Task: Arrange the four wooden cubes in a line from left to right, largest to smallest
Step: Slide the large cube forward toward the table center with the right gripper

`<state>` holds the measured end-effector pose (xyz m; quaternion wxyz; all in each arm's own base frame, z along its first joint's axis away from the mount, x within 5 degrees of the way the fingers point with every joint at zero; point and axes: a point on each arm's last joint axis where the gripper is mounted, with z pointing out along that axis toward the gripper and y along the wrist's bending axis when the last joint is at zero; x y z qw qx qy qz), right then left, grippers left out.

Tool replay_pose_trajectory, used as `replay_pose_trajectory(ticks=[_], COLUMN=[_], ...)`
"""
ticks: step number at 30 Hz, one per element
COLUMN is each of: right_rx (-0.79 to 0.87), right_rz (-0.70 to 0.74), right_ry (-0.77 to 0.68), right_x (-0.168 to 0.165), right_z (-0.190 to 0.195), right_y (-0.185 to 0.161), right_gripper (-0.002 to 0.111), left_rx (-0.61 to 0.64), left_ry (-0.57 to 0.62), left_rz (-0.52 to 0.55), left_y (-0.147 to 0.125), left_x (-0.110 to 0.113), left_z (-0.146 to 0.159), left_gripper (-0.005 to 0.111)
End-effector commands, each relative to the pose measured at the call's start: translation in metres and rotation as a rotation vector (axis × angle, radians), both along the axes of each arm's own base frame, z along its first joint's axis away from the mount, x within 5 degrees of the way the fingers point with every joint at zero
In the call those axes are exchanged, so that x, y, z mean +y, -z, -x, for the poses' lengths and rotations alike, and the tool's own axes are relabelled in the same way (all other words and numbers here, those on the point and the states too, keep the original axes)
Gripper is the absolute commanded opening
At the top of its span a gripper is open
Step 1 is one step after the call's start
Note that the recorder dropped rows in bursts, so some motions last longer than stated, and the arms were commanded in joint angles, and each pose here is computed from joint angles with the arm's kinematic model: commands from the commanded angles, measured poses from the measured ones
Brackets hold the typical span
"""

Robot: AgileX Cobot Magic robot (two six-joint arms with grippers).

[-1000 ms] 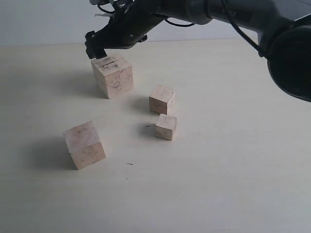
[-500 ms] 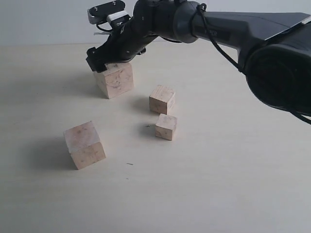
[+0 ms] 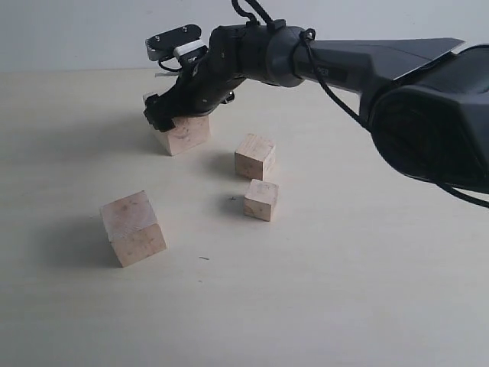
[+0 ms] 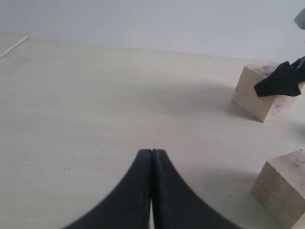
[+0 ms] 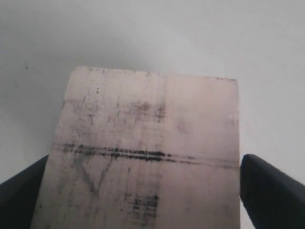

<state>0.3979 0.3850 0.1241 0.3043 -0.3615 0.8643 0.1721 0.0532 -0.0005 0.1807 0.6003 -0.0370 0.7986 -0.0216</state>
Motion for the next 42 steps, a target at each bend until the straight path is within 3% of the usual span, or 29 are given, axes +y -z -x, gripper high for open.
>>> replay_pose_trajectory(ticks=[1, 4, 10, 12, 16, 19, 23, 32, 37, 42], right_rx=[-0.025, -0.006, 0.031, 0.012, -0.057, -0.052, -0.119, -0.079, -0.014, -0.026], right_rz=[-0.012, -0.012, 0.005, 0.035, 0.112, 0.073, 0.011, 0.120, 0.130, 0.075], right_ry=[0.003, 0.012, 0.004, -0.044, -0.216, -0.382, -0.850, -0.913, -0.888, -0.956], right_x=[0.000, 0.000, -0.003, -0.005, -0.008, -0.003, 0.010, 0.001, -0.017, -0.024], right_z=[-0.003, -0.002, 0.003, 0.006, 0.012, 0.023, 0.053, 0.054, 0.044, 0.043], right_y=[-0.005, -0.007, -0.023, -0.032, -0.048, -0.058, -0.064, -0.054, -0.037, -0.027], right_gripper=[0.087, 0.067, 0.011, 0.000, 0.000, 0.000, 0.000, 0.000, 0.000, 0.000], left_rx=[-0.014, -0.014, -0.014, -0.014, -0.014, -0.014, -0.014, -0.014, -0.014, -0.014], left_ry=[0.004, 0.004, 0.004, 0.004, 0.004, 0.004, 0.004, 0.004, 0.004, 0.004], left_rz=[-0.002, -0.002, -0.002, -0.002, -0.002, -0.002, -0.002, -0.002, -0.002, -0.002], left_y=[0.000, 0.000, 0.000, 0.000, 0.000, 0.000, 0.000, 0.000, 0.000, 0.000], left_x=[0.000, 0.000, 0.000, 0.000, 0.000, 0.000, 0.000, 0.000, 0.000, 0.000], left_z=[0.000, 0.000, 0.000, 0.000, 0.000, 0.000, 0.000, 0.000, 0.000, 0.000], left_gripper=[0.000, 0.000, 0.000, 0.000, 0.000, 0.000, 0.000, 0.000, 0.000, 0.000])
